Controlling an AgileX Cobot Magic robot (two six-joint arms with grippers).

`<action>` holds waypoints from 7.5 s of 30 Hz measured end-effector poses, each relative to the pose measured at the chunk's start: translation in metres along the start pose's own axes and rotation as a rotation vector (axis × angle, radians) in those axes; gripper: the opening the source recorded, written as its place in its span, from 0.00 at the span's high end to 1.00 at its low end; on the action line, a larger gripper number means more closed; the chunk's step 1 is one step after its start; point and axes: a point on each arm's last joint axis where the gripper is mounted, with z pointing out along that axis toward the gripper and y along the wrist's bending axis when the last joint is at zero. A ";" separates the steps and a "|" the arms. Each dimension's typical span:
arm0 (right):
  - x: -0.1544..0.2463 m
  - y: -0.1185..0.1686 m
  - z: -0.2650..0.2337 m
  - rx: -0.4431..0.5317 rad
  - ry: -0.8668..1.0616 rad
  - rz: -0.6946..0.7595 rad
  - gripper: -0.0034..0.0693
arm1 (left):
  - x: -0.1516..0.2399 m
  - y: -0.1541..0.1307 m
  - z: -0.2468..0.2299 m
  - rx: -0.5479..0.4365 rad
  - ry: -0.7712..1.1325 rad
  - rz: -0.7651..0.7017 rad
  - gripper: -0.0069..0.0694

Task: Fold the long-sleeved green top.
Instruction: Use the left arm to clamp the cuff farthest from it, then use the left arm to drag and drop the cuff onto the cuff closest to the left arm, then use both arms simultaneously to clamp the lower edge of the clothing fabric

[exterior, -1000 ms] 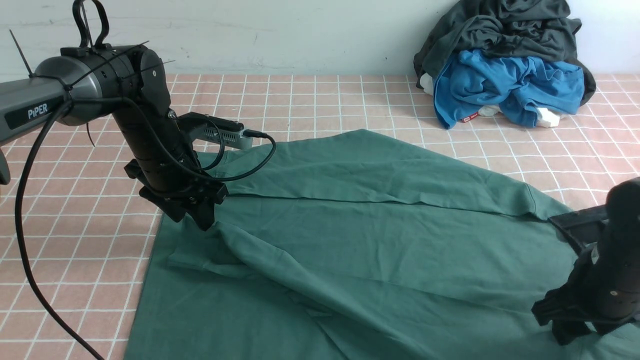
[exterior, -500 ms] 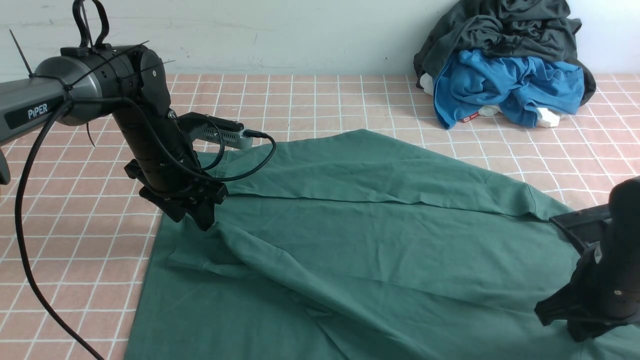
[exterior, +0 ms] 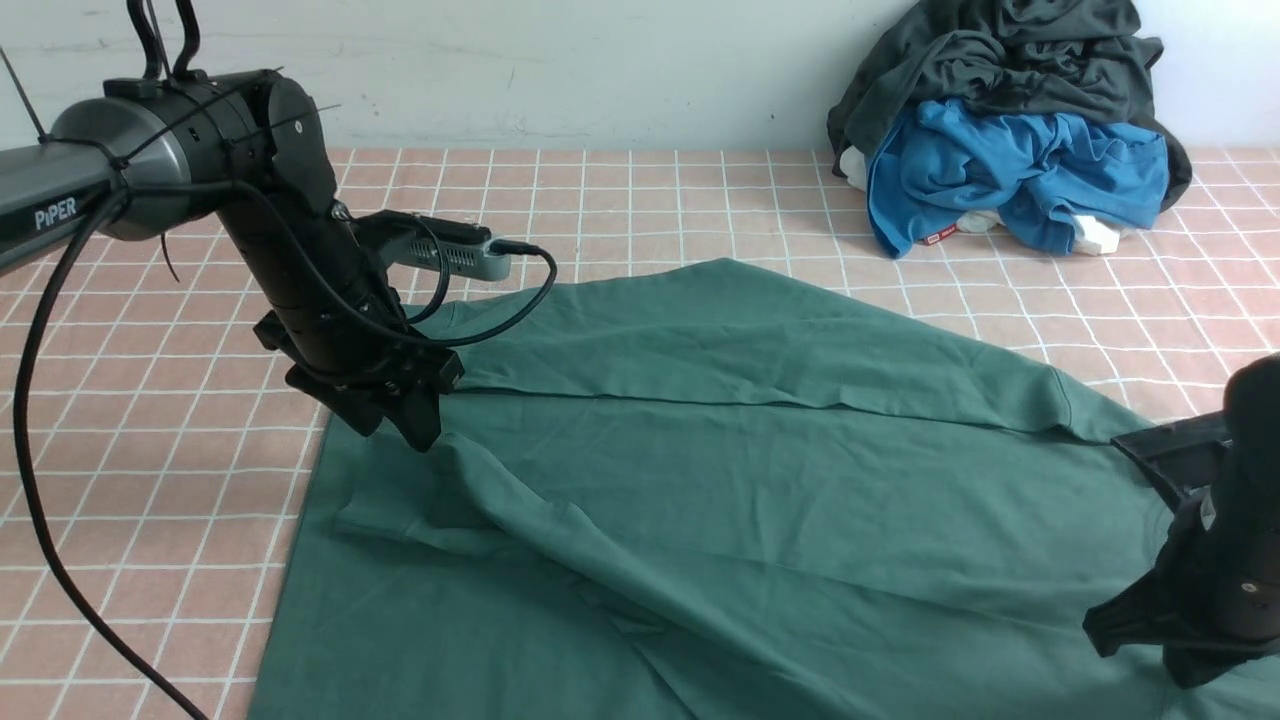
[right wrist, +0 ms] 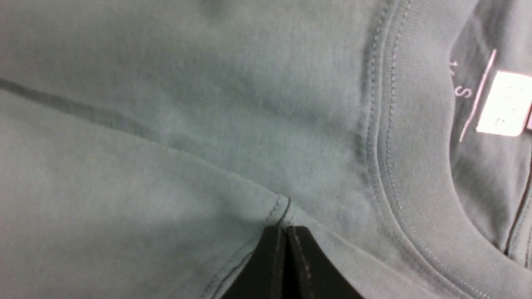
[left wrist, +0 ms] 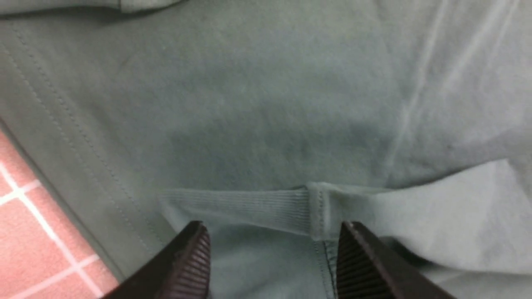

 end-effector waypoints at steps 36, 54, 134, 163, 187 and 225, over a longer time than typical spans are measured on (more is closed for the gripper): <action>-0.003 0.001 0.006 -0.005 -0.012 0.026 0.96 | -0.001 -0.002 0.000 0.018 -0.006 -0.001 0.40; 0.045 -0.009 -0.003 0.080 0.015 0.083 0.96 | -0.001 -0.009 -0.007 0.082 -0.027 0.049 0.76; -0.015 -0.014 -0.067 0.011 -0.337 0.132 0.56 | -0.051 -0.013 -0.030 -0.219 -0.127 0.077 0.88; -0.014 0.024 -0.091 -0.404 -0.268 -0.113 0.56 | 0.111 -0.075 0.000 -0.216 0.131 -0.041 0.88; 0.096 0.061 -0.190 -0.331 -0.454 -0.436 0.56 | 0.164 -0.110 -0.026 -0.086 0.136 0.148 0.34; 0.110 0.053 -0.201 -0.337 -0.509 -0.438 0.56 | 0.274 -0.181 0.048 -0.160 0.370 0.835 0.29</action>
